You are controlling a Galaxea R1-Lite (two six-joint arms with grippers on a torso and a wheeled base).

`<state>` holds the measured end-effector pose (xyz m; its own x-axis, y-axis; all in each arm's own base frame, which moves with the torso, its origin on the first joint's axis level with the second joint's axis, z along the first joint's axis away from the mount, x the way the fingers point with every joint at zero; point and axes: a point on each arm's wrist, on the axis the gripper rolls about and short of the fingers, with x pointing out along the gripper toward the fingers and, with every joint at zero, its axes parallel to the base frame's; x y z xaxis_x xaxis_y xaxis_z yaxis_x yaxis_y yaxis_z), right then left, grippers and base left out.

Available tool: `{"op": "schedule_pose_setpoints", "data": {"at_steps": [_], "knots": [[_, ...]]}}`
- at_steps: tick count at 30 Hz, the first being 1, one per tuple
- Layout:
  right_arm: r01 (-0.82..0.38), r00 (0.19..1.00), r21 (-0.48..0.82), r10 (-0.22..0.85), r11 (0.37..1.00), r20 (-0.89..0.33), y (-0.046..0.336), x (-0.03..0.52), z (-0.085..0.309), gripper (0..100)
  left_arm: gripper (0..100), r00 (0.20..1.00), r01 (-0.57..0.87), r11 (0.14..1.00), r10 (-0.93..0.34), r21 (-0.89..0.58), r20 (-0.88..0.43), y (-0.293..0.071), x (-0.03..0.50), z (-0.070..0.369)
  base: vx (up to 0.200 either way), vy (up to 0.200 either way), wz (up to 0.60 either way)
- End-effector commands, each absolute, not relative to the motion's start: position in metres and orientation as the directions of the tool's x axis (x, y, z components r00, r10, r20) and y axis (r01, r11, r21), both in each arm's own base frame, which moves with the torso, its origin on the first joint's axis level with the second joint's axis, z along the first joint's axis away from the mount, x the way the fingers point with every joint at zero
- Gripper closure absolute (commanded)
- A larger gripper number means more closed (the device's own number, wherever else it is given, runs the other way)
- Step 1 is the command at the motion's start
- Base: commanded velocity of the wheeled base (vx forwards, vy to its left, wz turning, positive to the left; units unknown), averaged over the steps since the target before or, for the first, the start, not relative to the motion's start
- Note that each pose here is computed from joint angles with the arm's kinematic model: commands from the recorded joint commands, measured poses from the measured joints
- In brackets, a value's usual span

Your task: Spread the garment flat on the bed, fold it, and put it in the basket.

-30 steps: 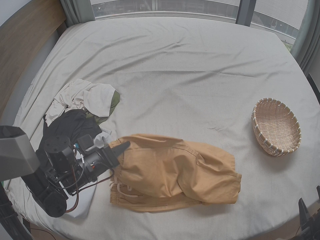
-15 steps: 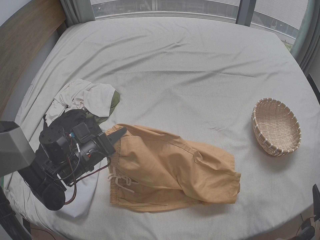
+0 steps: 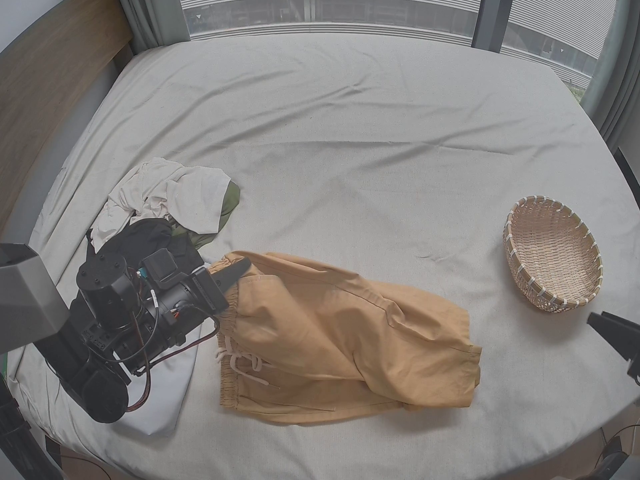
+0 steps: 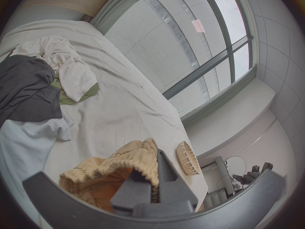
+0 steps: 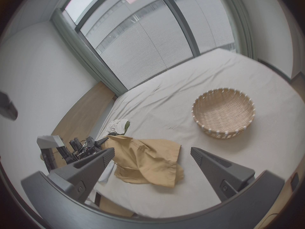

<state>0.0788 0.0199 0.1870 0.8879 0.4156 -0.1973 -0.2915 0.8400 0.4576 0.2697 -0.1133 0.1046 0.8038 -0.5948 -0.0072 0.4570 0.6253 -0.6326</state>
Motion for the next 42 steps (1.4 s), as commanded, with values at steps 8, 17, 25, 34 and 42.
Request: {"op": "schedule_pose_setpoints", "data": {"at_steps": [8,17,25,34,42], "knots": [[-0.203,0.760,0.526,0.471,0.826,-0.448,0.040,0.151,0.157,0,100,0.808,0.445,0.632,-0.588,-0.635,-0.019,-0.109,0.265,0.104,0.000,0.000,0.00],[-0.177,0.666,0.475,0.460,0.862,-0.586,0.046,0.165,0.124,0,100,0.808,0.417,0.643,-0.586,-0.642,-0.062,-0.106,0.257,0.096,0.000,0.000,0.00],[-0.176,0.631,0.470,0.466,0.865,-0.620,0.055,0.186,0.094,0,100,0.807,0.416,0.643,-0.587,-0.643,-0.065,-0.105,0.255,0.096,0.000,0.000,0.00],[-0.178,0.609,0.472,0.474,0.863,-0.636,0.058,0.188,0.088,0,100,0.807,0.411,0.644,-0.586,-0.645,-0.071,-0.105,0.254,0.095,0.000,0.000,0.00],[-0.182,0.602,0.474,0.479,0.861,-0.639,0.066,0.207,0.070,0,100,0.807,0.409,0.643,-0.586,-0.647,-0.073,-0.105,0.255,0.095,0.000,0.000,0.00]]}}
